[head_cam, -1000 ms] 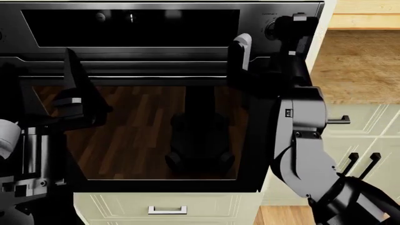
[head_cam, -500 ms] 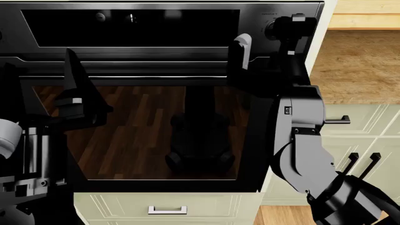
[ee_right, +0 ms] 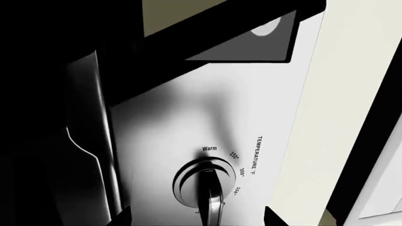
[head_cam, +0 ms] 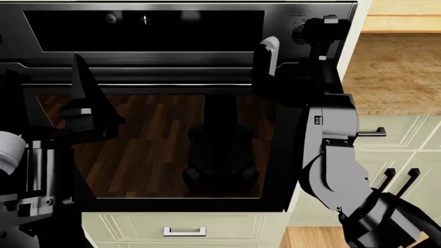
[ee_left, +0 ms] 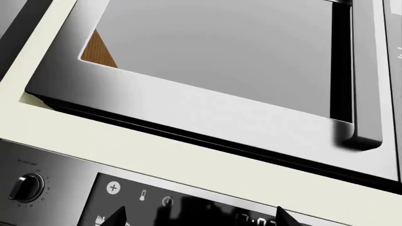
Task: Preheat the oven by turning the temperature knob.
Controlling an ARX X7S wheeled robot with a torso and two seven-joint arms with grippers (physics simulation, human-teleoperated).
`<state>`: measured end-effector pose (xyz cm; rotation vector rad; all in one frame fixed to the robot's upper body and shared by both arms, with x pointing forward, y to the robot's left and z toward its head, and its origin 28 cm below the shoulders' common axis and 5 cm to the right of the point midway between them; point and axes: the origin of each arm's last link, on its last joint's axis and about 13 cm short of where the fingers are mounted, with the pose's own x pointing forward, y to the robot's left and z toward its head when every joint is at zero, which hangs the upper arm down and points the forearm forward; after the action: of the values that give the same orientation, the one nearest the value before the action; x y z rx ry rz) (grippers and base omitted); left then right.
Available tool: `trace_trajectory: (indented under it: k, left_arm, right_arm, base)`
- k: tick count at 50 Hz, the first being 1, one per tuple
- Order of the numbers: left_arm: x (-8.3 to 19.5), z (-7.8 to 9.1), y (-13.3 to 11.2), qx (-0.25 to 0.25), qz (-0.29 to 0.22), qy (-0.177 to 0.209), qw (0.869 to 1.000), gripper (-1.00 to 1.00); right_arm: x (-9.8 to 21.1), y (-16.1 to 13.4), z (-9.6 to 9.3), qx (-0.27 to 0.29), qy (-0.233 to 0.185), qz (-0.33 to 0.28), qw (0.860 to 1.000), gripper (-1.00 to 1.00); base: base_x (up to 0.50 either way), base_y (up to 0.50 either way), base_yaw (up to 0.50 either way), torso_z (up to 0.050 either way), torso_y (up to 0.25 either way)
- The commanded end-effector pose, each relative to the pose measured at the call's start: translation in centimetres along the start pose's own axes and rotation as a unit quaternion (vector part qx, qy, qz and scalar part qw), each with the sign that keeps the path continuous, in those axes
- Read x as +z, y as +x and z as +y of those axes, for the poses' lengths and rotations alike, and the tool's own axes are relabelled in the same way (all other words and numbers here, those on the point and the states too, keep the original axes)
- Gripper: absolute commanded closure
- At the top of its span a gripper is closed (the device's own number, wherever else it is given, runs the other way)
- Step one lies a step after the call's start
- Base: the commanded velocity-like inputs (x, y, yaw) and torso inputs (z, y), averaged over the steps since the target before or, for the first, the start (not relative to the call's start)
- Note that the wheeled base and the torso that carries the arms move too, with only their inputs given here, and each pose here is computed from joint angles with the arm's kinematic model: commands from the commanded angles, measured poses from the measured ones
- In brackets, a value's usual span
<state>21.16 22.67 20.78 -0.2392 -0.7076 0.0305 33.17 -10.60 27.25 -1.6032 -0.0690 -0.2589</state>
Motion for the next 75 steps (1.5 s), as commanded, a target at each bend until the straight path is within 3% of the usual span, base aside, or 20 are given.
trace_trajectory:
  k: [1,15,16,64,75]
  left_arm:
    - [-0.03,-0.01,-0.01,0.0,0.0,0.001,1.0,-1.0]
    - [-0.01,-0.03,-0.05,-0.001,0.001,0.001,1.0,-1.0]
    - [-0.01,-0.04,-0.05,-0.001,0.0,0.001,1.0,-1.0]
    - [-0.31,0.12,0.1,0.001,0.003,0.005,1.0,-1.0]
    - [-0.3,0.09,0.06,0.001,0.003,0.005,1.0,-1.0]
  right_arm:
    - [-0.12,0.09,0.07,-0.002,-0.001,0.002,1.0,-1.0]
    - [-0.27,0.13,0.13,-0.002,-0.001,0.004,1.0,-1.0]
    - [-0.29,0.14,0.15,-0.002,-0.001,0.005,1.0,1.0]
    - [0.1,1.06,0.32,-0.008,-0.01,-0.009,1.0,1.0]
    - [-0.03,0.7,0.43,-0.011,0.016,-0.01,1.0,1.0]
  base:
    - [0.0,0.0,0.0,0.0,0.0]
    - [0.0,0.0,0.0,0.0,0.0]
    - [0.0,0.0,0.0,0.0,0.0]
    - [0.0,0.0,0.0,0.0,0.0]
    - [0.0,0.0,0.0,0.0,0.0]
